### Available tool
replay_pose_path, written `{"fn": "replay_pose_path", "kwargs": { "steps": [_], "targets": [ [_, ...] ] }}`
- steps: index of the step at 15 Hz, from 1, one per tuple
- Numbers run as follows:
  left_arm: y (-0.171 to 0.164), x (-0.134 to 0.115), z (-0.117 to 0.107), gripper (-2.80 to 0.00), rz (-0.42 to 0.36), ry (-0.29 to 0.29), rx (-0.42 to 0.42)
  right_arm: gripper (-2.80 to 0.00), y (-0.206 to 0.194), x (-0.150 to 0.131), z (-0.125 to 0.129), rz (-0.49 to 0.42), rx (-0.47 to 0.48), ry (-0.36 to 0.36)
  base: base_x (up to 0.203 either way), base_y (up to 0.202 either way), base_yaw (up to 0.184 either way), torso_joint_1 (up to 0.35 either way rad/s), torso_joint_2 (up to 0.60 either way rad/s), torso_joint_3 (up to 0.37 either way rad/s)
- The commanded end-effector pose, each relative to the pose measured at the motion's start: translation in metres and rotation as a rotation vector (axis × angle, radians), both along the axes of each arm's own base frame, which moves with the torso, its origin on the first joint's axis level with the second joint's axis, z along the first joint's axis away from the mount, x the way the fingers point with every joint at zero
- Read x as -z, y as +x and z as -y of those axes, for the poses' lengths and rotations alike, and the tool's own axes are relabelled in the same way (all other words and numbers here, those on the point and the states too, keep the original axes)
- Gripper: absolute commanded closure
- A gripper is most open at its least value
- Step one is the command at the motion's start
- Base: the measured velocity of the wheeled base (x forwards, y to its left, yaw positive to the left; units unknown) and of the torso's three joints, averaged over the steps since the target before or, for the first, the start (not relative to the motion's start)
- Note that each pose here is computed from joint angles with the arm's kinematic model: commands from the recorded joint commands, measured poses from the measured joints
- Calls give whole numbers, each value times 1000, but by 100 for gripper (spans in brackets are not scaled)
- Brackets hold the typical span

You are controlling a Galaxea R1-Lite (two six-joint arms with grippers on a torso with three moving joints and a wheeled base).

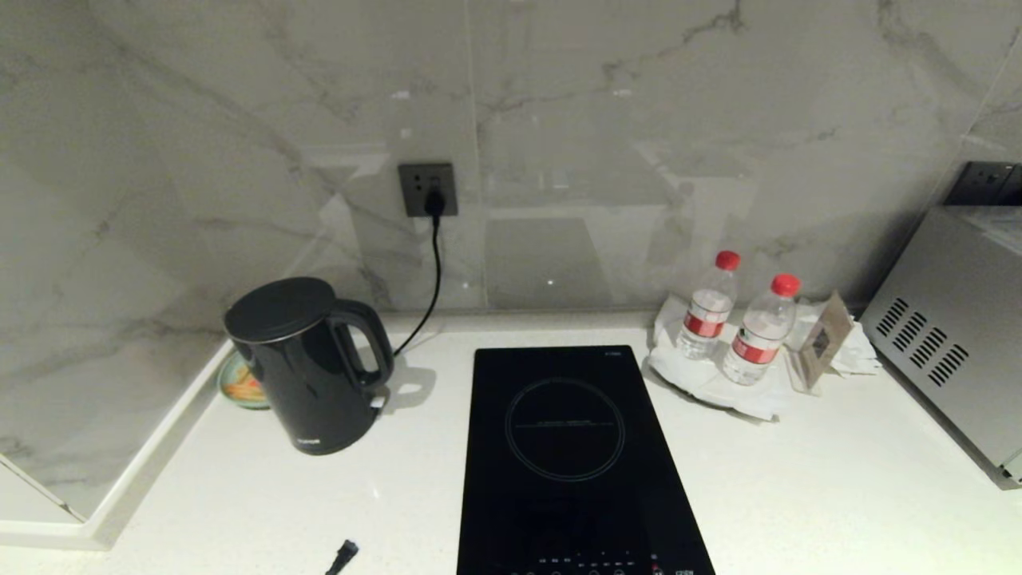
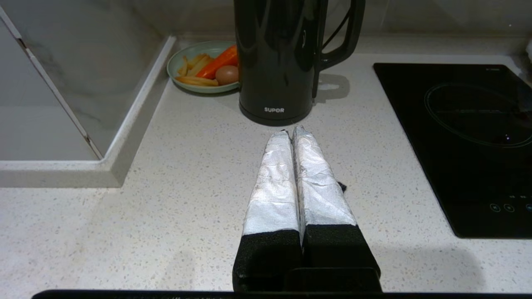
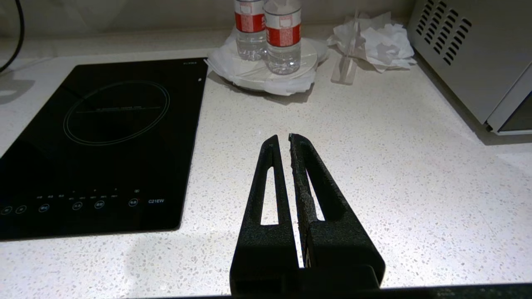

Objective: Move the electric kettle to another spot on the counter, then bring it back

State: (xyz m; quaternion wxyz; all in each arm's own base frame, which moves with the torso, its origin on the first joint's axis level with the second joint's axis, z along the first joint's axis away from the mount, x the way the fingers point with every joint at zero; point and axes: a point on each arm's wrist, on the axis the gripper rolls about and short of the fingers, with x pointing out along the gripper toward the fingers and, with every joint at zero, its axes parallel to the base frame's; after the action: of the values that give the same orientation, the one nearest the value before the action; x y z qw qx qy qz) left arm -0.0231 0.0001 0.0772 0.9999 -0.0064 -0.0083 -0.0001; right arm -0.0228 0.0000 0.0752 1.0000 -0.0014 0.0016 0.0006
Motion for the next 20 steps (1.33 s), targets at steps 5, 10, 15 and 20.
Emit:
{"fn": "replay_pose_path", "kwargs": {
  "steps": [5, 10, 15, 20],
  "targets": [
    [0, 0, 0, 0, -1, -1, 0, 0, 0, 0, 0, 0, 0, 0, 0, 0, 0, 4, 2, -198],
    [0, 0, 0, 0, -1, -1, -2, 0, 0, 0, 0, 0, 0, 0, 0, 0, 0, 2, 3, -202],
    [0, 0, 0, 0, -1, 0, -3, 0, 0, 0, 0, 0, 0, 0, 0, 0, 0, 5, 4, -114],
    [0, 0, 0, 0, -1, 0, -2, 0, 0, 0, 0, 0, 0, 0, 0, 0, 0, 0, 0, 0]
  ]
}}
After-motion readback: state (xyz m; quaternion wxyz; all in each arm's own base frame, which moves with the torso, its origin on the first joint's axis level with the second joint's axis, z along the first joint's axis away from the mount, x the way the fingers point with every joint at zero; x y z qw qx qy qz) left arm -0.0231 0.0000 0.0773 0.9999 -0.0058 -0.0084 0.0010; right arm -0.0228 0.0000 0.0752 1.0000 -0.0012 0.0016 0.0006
